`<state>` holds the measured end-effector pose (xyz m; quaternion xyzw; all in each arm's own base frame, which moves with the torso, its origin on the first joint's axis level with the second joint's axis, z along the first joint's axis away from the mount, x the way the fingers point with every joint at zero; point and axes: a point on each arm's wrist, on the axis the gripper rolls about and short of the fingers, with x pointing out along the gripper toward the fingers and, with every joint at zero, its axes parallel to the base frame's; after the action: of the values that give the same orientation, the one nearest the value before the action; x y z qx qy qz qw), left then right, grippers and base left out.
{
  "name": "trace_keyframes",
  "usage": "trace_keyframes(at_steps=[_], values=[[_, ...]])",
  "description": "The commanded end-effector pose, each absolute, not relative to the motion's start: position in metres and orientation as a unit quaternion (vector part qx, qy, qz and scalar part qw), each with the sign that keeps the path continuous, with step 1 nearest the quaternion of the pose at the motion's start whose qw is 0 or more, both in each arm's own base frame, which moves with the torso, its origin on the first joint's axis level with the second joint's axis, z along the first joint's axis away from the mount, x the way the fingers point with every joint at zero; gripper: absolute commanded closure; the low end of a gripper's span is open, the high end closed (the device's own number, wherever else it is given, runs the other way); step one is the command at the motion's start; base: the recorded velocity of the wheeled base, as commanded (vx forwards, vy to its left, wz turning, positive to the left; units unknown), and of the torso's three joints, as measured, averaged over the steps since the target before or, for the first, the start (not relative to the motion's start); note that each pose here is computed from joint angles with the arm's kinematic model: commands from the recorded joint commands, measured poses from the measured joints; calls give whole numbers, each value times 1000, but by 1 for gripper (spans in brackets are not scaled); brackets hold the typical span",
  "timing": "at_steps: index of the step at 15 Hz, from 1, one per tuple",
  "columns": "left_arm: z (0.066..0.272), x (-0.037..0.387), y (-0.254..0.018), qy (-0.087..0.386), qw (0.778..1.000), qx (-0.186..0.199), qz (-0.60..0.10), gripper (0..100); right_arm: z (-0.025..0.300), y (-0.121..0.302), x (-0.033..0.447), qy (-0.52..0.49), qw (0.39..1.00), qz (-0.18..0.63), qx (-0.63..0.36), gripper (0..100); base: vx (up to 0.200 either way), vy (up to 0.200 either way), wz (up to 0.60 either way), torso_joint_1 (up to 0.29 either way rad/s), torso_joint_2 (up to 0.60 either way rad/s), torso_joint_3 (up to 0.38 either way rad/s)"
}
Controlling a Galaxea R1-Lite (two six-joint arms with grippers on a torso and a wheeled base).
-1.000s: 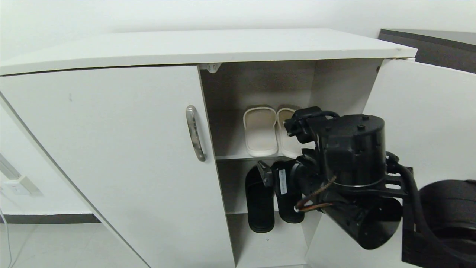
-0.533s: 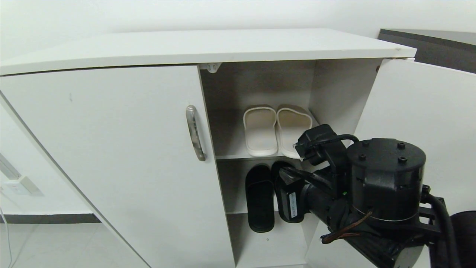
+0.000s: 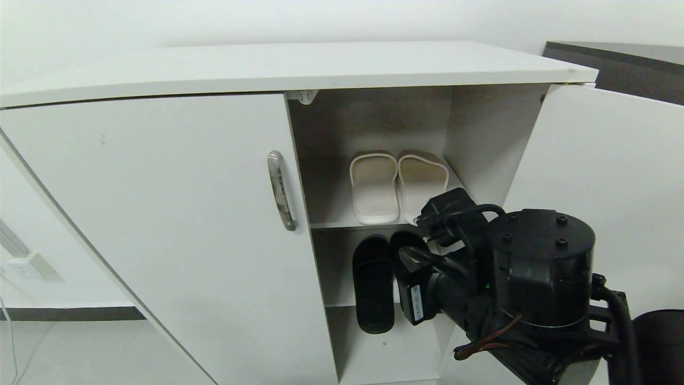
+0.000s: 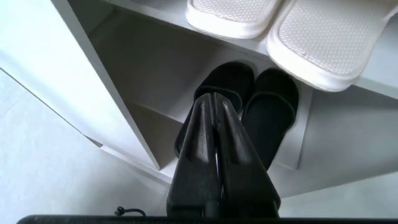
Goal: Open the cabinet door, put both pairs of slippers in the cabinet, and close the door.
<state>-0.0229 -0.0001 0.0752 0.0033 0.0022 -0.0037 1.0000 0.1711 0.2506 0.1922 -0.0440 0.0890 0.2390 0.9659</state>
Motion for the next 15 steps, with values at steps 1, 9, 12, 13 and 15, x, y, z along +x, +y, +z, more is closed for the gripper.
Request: trace_keyframes(at_steps=[1, 9, 12, 13, 15], values=[[75, -23, 0, 2, 1000, 3, -4, 100, 189, 253, 172, 93, 965, 239, -48, 100, -200, 0, 0, 2, 7, -2], [75, -23, 0, 2, 1000, 3, -5, 100, 188, 253, 172, 94, 965, 239, -49, 100, -200, 0, 0, 3, 1, 2], [75, -23, 0, 2, 1000, 3, -5, 100, 185, 252, 171, 98, 965, 239, -52, 100, -200, 0, 0, 1, -1, 1], [75, -23, 0, 2, 1000, 3, -5, 100, 184, 251, 171, 100, 964, 239, -54, 100, -200, 0, 0, 2, 2, -2], [75, -23, 0, 2, 1000, 3, -5, 100, 184, 251, 172, 99, 965, 238, -53, 100, -200, 0, 0, -2, 5, 0]])
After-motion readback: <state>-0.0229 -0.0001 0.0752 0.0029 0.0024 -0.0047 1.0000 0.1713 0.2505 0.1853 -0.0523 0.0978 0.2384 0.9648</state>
